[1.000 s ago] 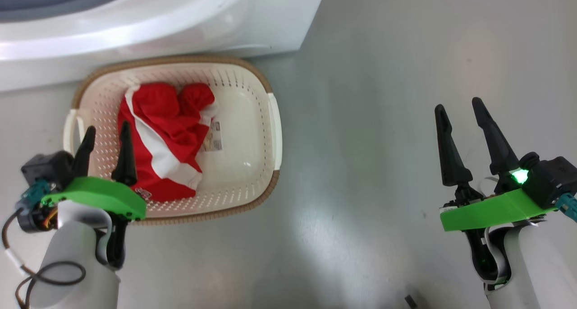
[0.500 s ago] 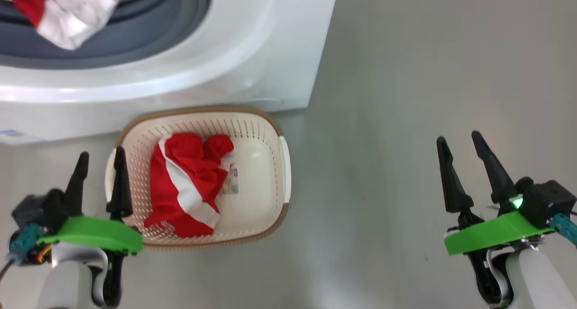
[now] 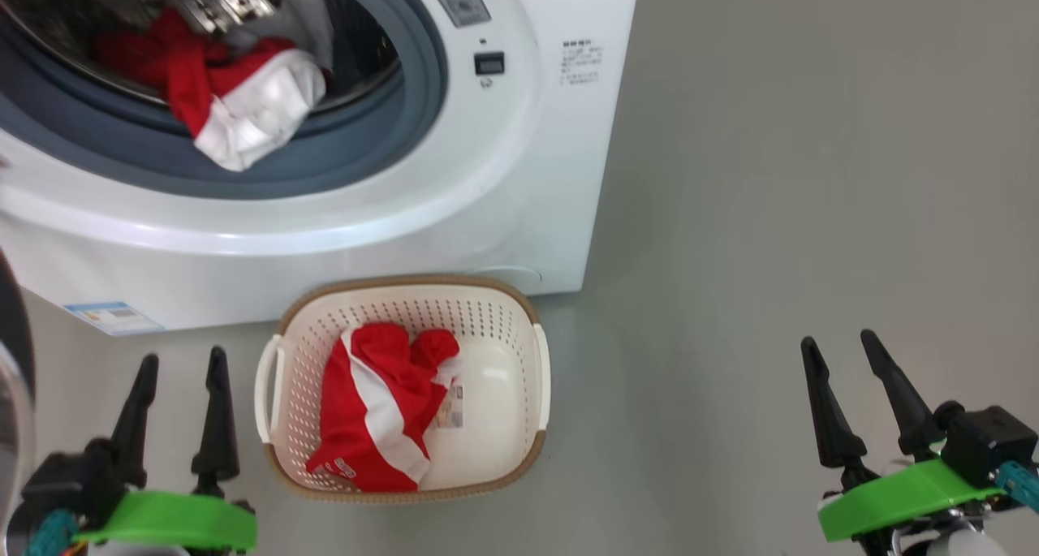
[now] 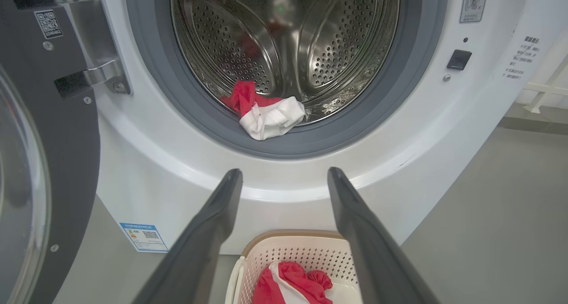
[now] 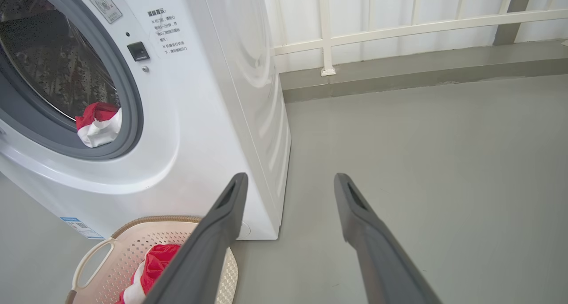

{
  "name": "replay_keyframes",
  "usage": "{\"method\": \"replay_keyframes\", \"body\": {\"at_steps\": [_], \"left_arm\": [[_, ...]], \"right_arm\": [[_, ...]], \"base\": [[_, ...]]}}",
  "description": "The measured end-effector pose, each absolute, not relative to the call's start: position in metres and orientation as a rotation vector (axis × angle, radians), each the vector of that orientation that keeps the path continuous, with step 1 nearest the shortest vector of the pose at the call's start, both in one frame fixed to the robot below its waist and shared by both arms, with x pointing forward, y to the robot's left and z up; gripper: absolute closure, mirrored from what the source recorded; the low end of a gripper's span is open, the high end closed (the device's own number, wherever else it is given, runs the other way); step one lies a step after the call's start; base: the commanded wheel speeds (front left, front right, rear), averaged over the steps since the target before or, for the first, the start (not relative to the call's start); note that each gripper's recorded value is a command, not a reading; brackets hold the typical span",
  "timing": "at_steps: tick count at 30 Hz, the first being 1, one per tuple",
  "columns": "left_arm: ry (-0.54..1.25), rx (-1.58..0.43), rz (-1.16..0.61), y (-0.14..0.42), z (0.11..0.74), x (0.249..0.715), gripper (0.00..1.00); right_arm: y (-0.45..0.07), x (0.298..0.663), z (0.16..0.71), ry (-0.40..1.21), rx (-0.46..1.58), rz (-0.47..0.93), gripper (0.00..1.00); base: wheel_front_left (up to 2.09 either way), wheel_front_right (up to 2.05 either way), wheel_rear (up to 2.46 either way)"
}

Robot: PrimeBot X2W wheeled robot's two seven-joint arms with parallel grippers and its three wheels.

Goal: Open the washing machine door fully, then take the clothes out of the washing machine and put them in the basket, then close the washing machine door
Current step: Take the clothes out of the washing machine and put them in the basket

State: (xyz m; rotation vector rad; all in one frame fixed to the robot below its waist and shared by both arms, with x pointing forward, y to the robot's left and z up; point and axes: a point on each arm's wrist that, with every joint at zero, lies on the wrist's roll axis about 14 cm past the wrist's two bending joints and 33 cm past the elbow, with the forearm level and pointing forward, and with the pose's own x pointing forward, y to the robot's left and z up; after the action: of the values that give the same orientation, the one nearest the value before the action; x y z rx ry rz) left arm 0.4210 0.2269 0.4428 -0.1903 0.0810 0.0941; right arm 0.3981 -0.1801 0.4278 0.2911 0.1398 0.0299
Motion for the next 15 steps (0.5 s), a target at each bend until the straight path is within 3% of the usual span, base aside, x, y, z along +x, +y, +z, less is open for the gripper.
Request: {"method": "replay_keyframes", "body": {"at_steps": [15], "left_arm": [[0.03, -0.161, 0.161, 0.249, 0.465, 0.357, 0.0]], "right_arm": [[-0.185, 0.366, 0.443, 0.108, 0.304, 0.018, 0.0]], "base": [[0.0, 0.0, 0.0]]}}
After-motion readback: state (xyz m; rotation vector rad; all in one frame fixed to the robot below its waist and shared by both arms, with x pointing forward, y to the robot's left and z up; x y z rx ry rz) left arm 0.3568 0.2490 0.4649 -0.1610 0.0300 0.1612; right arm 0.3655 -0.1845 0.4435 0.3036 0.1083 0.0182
